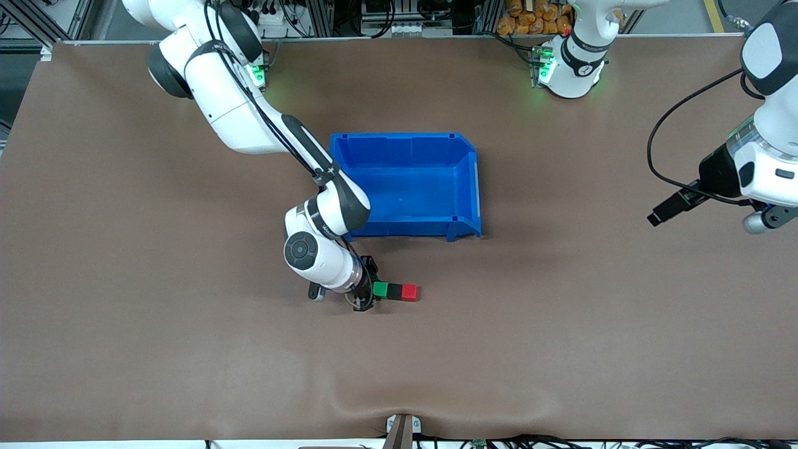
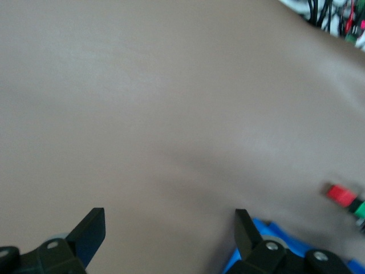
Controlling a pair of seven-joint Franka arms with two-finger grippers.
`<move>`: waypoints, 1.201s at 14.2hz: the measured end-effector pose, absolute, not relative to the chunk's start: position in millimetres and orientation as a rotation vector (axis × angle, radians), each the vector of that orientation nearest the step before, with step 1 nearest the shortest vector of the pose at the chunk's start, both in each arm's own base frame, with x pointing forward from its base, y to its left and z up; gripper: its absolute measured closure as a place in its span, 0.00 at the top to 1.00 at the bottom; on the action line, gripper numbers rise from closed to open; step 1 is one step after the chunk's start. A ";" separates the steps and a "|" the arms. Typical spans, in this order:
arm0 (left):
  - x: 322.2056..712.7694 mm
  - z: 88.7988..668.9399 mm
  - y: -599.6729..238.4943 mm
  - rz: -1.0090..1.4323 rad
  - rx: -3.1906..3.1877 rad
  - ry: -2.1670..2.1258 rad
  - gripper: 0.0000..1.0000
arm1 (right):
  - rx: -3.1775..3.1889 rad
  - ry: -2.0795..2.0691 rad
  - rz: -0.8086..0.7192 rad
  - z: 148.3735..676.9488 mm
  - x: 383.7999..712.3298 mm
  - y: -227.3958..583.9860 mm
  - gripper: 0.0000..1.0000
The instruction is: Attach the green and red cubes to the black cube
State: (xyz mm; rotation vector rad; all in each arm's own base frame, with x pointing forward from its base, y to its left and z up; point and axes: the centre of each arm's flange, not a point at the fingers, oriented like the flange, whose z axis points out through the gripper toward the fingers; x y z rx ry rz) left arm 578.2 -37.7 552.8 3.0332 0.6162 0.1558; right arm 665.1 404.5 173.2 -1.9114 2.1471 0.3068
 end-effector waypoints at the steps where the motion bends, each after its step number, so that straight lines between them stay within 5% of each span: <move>1: 576.3 555.9 -36.6 0.137 3.076 0.514 1.00 | -1.912 2.148 0.307 172.1 665.0 404.4 0.55; 6: 562.7 580.2 -32.8 -0.027 3.170 0.075 1.00 | -1.900 2.155 0.280 178.7 676.5 392.3 1.00; 17: 551.7 598.5 -59.2 -0.101 3.194 -0.236 1.00 | -1.942 2.104 0.254 246.3 726.6 308.6 1.00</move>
